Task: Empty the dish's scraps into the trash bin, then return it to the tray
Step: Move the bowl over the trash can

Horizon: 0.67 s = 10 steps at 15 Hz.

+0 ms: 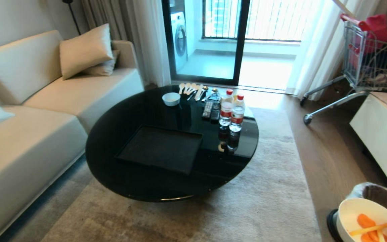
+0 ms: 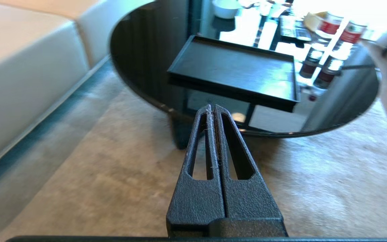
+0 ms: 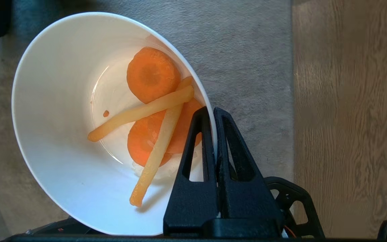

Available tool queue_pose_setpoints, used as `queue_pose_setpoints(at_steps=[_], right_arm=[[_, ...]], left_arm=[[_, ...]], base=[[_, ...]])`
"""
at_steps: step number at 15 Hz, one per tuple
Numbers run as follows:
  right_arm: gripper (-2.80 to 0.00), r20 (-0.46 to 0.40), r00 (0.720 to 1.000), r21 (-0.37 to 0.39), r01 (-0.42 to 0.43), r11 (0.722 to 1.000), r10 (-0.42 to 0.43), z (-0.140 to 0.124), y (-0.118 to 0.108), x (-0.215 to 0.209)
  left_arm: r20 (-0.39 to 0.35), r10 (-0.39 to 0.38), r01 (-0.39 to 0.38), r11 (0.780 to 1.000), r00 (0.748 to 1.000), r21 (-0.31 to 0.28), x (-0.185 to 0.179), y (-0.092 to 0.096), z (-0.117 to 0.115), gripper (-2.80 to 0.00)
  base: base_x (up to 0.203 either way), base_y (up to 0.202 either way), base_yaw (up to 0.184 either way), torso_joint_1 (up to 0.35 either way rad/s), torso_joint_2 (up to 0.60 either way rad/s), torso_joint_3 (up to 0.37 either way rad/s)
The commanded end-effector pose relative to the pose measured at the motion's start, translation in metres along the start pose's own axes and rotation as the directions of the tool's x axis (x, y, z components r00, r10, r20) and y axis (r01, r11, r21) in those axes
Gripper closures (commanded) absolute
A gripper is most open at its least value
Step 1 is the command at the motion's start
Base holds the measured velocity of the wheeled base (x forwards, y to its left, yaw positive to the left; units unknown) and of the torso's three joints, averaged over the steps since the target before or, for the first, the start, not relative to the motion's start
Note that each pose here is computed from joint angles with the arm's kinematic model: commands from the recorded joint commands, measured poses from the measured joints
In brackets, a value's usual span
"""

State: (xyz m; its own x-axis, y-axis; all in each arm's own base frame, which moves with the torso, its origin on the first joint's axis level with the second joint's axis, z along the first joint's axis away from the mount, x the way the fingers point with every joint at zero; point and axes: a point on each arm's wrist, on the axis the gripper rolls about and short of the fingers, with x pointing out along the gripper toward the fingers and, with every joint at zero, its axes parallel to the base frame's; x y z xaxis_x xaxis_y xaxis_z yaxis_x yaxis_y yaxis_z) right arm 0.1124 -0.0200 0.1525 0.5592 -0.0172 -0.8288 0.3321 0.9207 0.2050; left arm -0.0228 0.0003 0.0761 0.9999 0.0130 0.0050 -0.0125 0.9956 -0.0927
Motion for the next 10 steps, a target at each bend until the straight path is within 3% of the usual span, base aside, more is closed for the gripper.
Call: queue_pose_setpoints(at_steps=[1,10], right_arm=[[0.0,-0.007,1.0,0.004,0.002,1.0,-0.002,0.0001,-0.0003,0.001],[0.0,-0.019,1.0,0.004,0.004,1.0,-0.004,-0.0005,-0.0005,0.003]], left_arm=[[0.001,0.001,-0.001,1.0,1.0,-0.001,0.0,0.0,0.0001,0.0],[0.001,0.001,-0.001,1.0,1.0,-0.001,0.0,0.0,0.0001,0.0]], base=[[0.001,0.01,-0.169,-0.002,0.0,0.002],[0.0,0.01,-0.167,0.002,0.0,0.002]])
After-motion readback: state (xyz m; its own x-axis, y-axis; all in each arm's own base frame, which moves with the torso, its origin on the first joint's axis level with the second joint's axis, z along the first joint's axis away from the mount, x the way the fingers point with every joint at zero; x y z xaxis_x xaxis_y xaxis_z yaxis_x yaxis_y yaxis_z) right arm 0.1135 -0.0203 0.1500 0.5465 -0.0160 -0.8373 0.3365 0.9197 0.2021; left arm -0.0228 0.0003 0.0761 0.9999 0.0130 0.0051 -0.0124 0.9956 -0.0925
